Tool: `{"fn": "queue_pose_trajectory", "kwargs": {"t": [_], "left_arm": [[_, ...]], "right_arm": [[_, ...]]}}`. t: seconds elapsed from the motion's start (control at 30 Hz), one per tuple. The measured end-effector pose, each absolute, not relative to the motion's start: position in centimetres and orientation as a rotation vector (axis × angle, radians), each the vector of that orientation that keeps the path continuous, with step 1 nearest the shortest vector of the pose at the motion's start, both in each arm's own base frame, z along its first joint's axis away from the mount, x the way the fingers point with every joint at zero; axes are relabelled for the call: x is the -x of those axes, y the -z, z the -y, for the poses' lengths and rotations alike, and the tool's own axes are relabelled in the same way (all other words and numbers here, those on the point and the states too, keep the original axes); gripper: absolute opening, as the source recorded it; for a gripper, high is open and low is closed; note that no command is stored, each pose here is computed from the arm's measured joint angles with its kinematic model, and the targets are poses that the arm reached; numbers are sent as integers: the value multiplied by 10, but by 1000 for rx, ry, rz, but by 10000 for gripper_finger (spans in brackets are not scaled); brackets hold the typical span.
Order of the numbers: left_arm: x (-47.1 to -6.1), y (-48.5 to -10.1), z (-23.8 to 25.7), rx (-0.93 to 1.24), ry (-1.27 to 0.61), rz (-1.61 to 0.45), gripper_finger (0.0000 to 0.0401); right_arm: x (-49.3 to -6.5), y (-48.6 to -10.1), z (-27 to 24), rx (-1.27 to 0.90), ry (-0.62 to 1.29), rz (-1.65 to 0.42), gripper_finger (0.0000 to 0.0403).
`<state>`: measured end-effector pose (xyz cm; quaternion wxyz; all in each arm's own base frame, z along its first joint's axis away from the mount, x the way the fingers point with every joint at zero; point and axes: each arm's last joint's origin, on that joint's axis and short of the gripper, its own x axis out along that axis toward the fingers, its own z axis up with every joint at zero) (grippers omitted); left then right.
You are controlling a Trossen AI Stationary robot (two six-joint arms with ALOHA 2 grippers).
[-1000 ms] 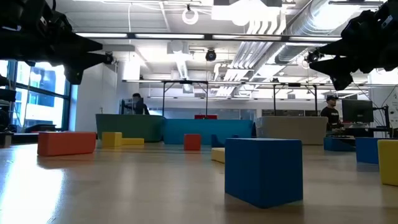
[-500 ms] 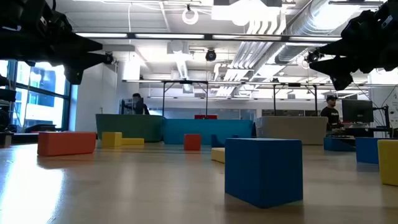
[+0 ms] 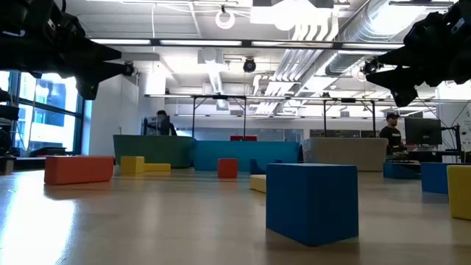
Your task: Sort & place blocks by color
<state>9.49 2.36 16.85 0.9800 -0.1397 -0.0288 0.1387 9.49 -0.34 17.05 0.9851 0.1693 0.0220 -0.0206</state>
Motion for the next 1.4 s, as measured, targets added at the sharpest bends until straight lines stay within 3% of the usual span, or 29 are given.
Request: {"fn": "queue_pose_trajectory", "kwargs": {"t": [0.93, 1.17, 1.4], "left_arm": [[-93, -184, -25, 272, -320, 225, 158], [-85, -213, -24, 212, -337, 321, 166], [-85, -243, -27, 116, -441, 204, 200]], "right_arm": [[-95, -170, 3, -340, 41, -44, 197], [-95, -171, 3, -340, 41, -44, 197], [-95, -170, 3, -340, 41, -44, 197]]}}
